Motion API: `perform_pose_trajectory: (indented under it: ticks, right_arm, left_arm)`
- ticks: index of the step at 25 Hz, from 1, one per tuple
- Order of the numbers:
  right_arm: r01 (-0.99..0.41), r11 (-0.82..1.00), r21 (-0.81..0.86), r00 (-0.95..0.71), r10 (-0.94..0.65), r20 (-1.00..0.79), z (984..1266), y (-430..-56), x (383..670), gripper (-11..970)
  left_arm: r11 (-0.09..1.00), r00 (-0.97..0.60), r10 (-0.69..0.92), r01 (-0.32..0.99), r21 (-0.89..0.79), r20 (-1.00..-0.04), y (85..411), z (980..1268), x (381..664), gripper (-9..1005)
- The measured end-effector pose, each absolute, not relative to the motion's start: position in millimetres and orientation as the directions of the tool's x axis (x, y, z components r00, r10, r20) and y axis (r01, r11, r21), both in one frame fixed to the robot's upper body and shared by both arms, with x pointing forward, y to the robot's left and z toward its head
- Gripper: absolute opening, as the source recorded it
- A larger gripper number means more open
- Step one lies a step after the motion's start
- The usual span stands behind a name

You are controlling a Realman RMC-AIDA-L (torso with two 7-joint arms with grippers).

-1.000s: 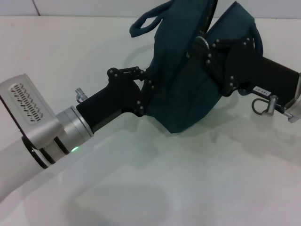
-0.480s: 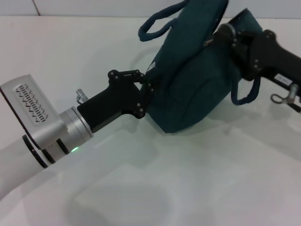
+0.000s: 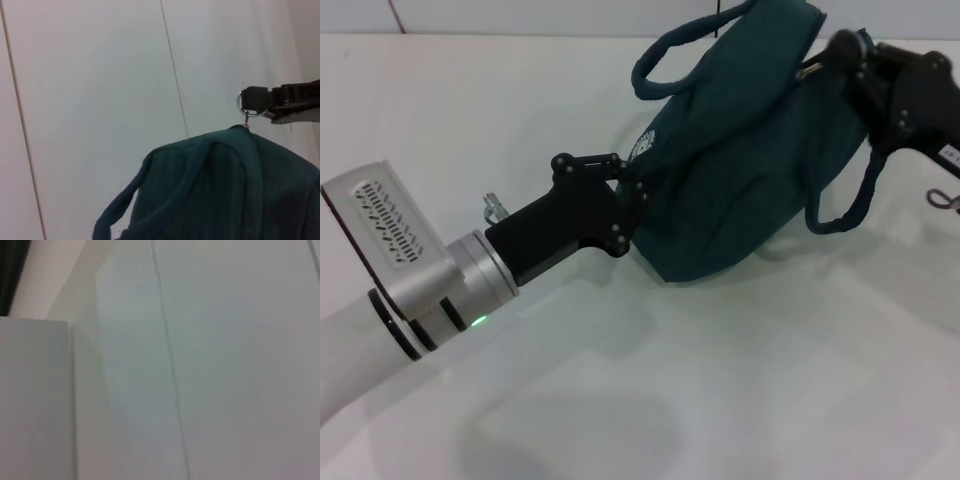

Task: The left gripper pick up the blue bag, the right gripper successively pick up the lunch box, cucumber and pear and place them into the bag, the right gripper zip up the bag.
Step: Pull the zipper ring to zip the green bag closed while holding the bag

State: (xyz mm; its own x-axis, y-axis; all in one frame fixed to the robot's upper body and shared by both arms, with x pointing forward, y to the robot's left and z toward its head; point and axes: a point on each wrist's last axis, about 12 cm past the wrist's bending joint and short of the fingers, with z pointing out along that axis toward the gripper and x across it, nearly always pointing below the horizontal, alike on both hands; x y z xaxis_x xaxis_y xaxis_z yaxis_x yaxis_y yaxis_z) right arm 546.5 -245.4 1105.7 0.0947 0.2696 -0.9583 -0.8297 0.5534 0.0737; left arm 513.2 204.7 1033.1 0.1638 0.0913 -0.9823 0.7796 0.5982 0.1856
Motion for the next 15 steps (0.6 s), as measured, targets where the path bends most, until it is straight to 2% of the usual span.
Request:
perform_pose_trajectory:
  ticks: [9, 15]
  right_arm:
    - [-0.773, 0.632, 0.045, 0.16, 0.264, -0.951, 1107, -265, 545, 31]
    - [-0.792, 0.611, -0.004, 0.187, 0.236, -0.954, 1106, -256, 544, 31]
  left_arm:
    - [0.586, 0.161, 0.084, 0.79, 0.179, -0.983, 210, 1033, 508, 70]
    - [0.541, 0.138, 0.039, 0.83, 0.137, -0.99, 202, 1037, 507, 114]
